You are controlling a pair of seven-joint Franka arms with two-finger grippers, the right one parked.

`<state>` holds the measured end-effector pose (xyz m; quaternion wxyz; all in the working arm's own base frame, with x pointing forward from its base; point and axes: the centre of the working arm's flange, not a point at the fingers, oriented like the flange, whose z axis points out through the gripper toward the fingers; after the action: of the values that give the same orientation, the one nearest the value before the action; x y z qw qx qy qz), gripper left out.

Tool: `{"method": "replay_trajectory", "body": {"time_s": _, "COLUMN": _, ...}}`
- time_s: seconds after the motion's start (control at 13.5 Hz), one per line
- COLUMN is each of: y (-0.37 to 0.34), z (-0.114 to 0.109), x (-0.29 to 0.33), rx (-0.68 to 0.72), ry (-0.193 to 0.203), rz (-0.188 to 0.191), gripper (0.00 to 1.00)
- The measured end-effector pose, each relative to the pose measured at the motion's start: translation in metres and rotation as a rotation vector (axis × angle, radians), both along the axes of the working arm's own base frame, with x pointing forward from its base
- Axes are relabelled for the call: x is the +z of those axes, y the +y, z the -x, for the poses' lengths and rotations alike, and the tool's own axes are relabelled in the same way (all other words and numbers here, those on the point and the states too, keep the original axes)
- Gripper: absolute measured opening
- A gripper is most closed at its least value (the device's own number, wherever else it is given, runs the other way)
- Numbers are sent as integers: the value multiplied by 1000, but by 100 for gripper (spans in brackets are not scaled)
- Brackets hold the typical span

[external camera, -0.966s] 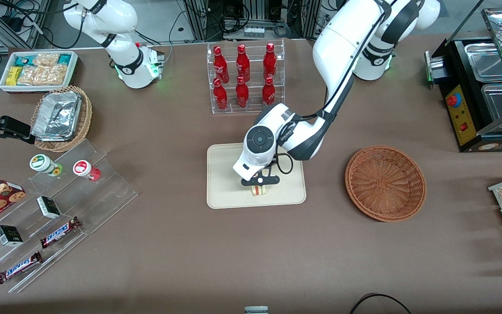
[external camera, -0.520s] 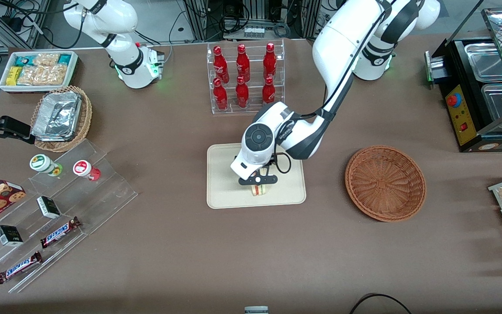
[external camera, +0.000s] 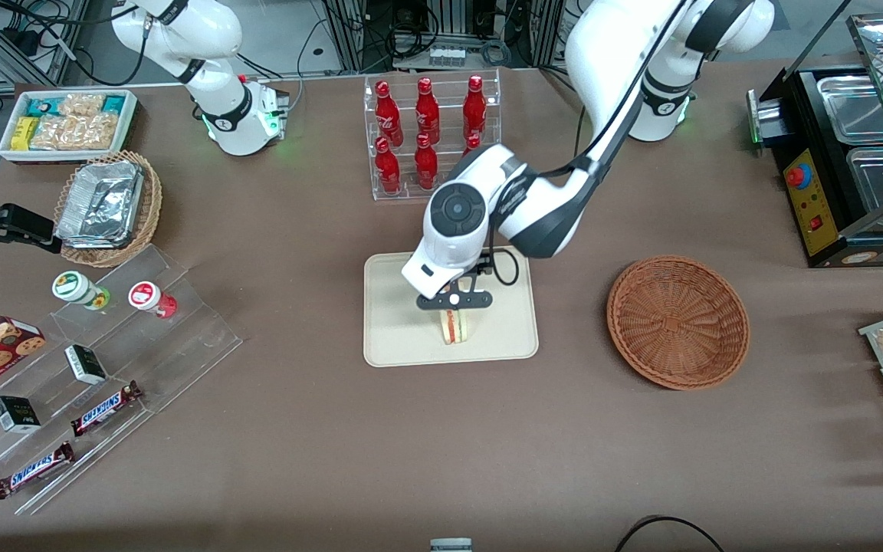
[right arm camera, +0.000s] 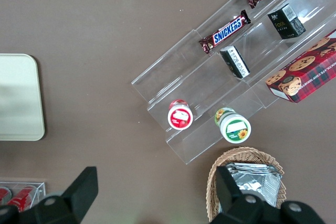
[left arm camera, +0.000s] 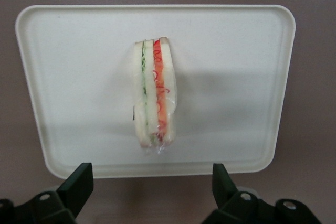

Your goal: Place sandwich from basket to tray

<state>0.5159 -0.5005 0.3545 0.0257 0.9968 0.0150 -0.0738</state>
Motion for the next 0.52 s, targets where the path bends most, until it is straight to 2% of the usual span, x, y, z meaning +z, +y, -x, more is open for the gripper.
{"method": "replay_trajectory", "body": {"time_s": 0.15, "y": 13, "z": -3, "x": 18, "rx": -45, "ry": 8, "rz": -10, "gripper": 100}}
{"method": "replay_trajectory", "body": {"time_s": 0.3, "y": 41, "z": -20, "x": 30, "rx": -86, "ry": 19, "rz": -14, "gripper": 100}}
{"method": "replay_trajectory", "body": {"time_s": 0.52, "y": 99, "z": -46, "x": 56, "rx": -123, "ry": 57, "rz": -26, "gripper": 100}}
